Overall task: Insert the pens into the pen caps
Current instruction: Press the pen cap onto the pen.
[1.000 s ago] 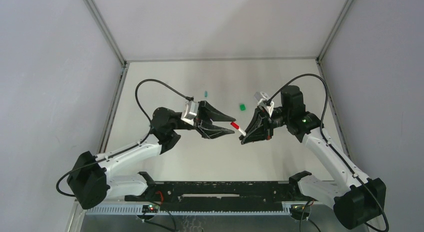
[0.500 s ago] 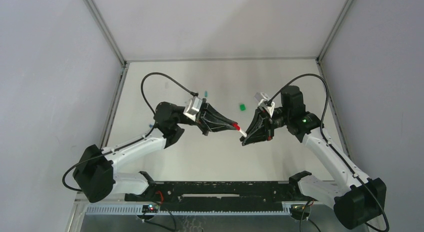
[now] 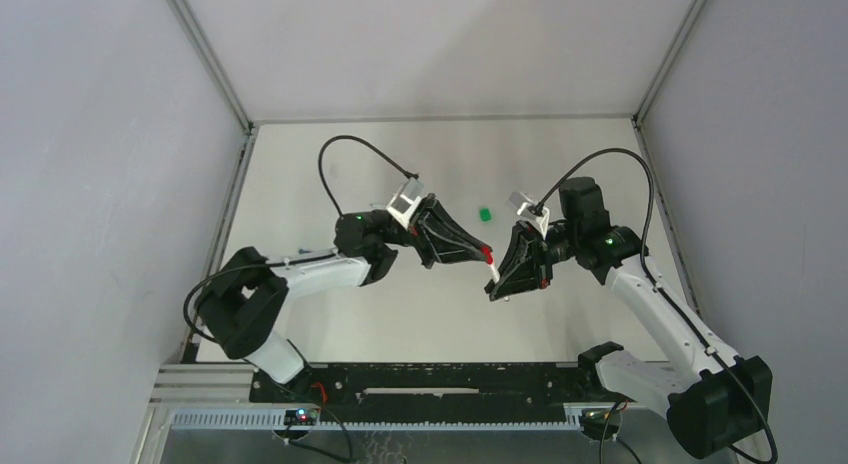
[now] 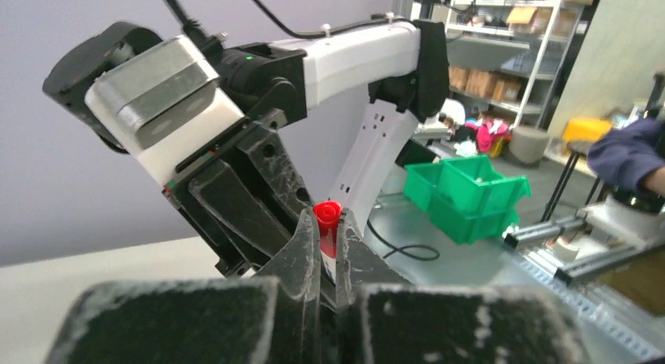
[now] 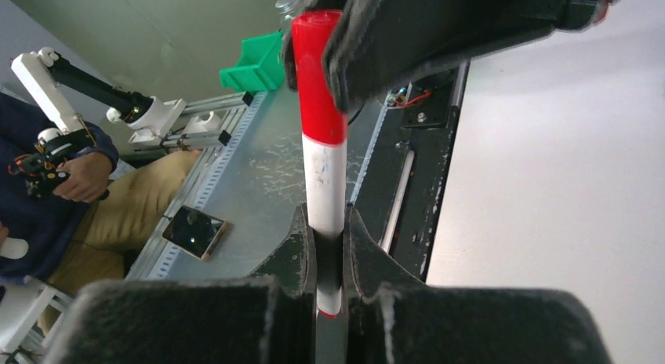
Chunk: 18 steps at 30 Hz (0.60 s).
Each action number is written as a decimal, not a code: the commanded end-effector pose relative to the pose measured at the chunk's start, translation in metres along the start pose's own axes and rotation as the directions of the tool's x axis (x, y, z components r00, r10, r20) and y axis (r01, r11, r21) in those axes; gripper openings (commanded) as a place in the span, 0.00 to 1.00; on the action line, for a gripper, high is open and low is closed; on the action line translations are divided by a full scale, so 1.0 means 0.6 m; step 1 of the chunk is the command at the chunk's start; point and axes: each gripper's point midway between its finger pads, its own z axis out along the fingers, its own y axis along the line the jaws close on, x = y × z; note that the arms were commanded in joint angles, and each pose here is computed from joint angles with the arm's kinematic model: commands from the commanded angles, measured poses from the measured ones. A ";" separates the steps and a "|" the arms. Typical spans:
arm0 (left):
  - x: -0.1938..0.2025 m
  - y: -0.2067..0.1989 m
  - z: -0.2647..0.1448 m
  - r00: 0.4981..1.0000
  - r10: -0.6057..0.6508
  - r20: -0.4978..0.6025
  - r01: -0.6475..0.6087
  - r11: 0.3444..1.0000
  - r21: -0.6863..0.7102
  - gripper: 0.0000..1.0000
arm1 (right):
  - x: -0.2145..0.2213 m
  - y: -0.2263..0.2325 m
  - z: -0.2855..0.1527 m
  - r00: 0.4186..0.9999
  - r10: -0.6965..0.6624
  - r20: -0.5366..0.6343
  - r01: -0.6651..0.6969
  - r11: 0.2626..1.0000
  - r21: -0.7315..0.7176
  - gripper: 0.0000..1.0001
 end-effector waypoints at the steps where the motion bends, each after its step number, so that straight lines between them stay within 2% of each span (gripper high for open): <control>1: 0.167 -0.050 0.030 0.926 -0.325 -0.193 0.343 0.937 0.070 0.00 | -0.062 0.000 0.006 0.981 -0.193 -0.013 0.193 0.981 0.023 0.00; 10: 0.197 -0.079 0.007 0.908 -0.369 -0.201 0.382 0.924 0.029 0.00 | -0.104 -0.015 -0.028 0.977 -0.211 0.015 0.207 0.969 0.135 0.00; 18: 0.202 -0.100 0.017 0.884 -0.413 -0.220 0.433 0.900 0.050 0.00 | -0.115 -0.015 -0.036 0.968 -0.252 0.013 0.247 0.958 0.147 0.00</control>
